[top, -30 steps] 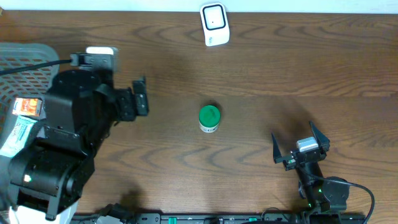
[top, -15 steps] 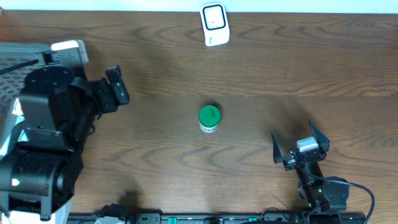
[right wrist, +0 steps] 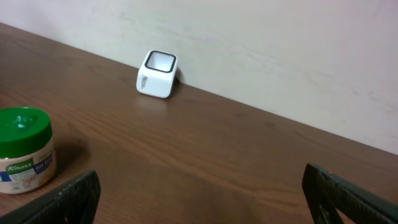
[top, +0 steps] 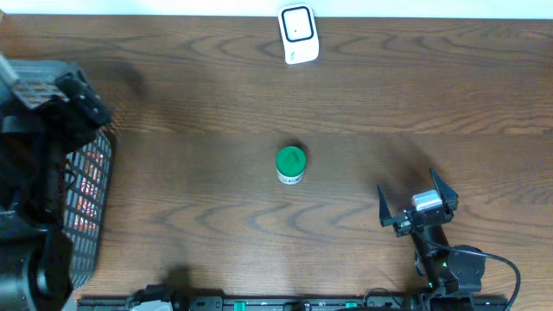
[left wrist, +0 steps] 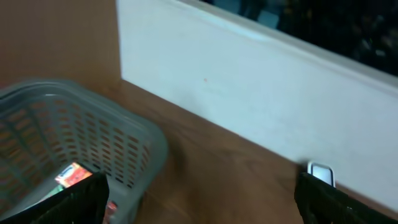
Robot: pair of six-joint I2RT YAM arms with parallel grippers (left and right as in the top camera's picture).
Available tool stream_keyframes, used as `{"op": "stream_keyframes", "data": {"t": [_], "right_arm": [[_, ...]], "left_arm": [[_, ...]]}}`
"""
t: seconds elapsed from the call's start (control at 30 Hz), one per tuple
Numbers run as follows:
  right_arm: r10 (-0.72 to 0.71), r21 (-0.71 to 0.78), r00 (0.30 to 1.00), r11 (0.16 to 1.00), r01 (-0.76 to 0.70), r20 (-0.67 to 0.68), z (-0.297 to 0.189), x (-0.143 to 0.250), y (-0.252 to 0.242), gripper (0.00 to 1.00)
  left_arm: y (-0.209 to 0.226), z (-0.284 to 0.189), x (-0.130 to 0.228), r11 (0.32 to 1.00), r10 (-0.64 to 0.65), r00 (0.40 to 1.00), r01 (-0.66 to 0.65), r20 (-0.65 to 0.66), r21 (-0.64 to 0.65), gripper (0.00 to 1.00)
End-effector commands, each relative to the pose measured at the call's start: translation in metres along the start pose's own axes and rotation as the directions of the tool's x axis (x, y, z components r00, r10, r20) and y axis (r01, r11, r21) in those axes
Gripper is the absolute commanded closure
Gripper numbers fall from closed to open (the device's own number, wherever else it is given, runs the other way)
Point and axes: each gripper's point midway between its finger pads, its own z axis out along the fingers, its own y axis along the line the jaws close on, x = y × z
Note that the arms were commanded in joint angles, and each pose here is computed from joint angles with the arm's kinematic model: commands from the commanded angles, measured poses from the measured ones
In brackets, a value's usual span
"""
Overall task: Scan the item barcode
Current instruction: 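Release the jar and move the left gripper back into the basket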
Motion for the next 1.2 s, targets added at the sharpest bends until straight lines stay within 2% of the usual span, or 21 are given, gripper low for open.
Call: {"op": "stream_keyframes", "data": {"t": [0.0,0.33,0.43,0.57,0.7,0.9,1.0,1.17], "right_arm": [[0.017,0.006,1.000,1.000,-0.017,-0.007,0.000,0.002,-0.001,0.01],[0.017,0.006,1.000,1.000,-0.017,-0.007,0.000,0.002,-0.001,0.01],[0.017,0.006,1.000,1.000,-0.017,-0.007,0.000,0.002,-0.001,0.01],[0.017,0.006,1.000,1.000,-0.017,-0.007,0.000,0.002,-0.001,0.01],[0.017,0.006,1.000,1.000,-0.017,-0.007,0.000,0.002,-0.001,0.01],[0.017,0.006,1.000,1.000,-0.017,-0.007,0.000,0.002,-0.001,0.01],[0.017,0.006,1.000,1.000,-0.017,-0.007,0.000,0.002,-0.001,0.01],[0.017,0.006,1.000,1.000,-0.017,-0.007,0.000,0.002,-0.001,0.01]], "left_arm": [[0.015,-0.007,-0.015,0.997,-0.043,0.998,0.046,0.053,-0.054,0.04],[0.065,-0.009,-0.029,0.962,-0.137,0.983,0.161,0.119,-0.220,0.04],[0.084,0.001,-0.021,0.928,-0.222,0.969,0.243,0.104,-0.284,0.04],[0.121,0.017,0.002,0.838,-0.357,0.932,0.351,0.066,-0.417,0.04],[0.163,0.030,0.026,0.731,-0.457,0.889,0.396,0.033,-0.556,0.04],[0.221,0.041,0.077,0.451,-0.683,0.727,0.501,0.076,-0.739,0.04],[0.239,0.054,0.091,0.415,-0.705,0.707,0.466,0.048,-0.782,0.04],[0.262,0.084,0.130,0.438,-0.714,0.693,0.326,-0.104,-0.838,0.05]]}}
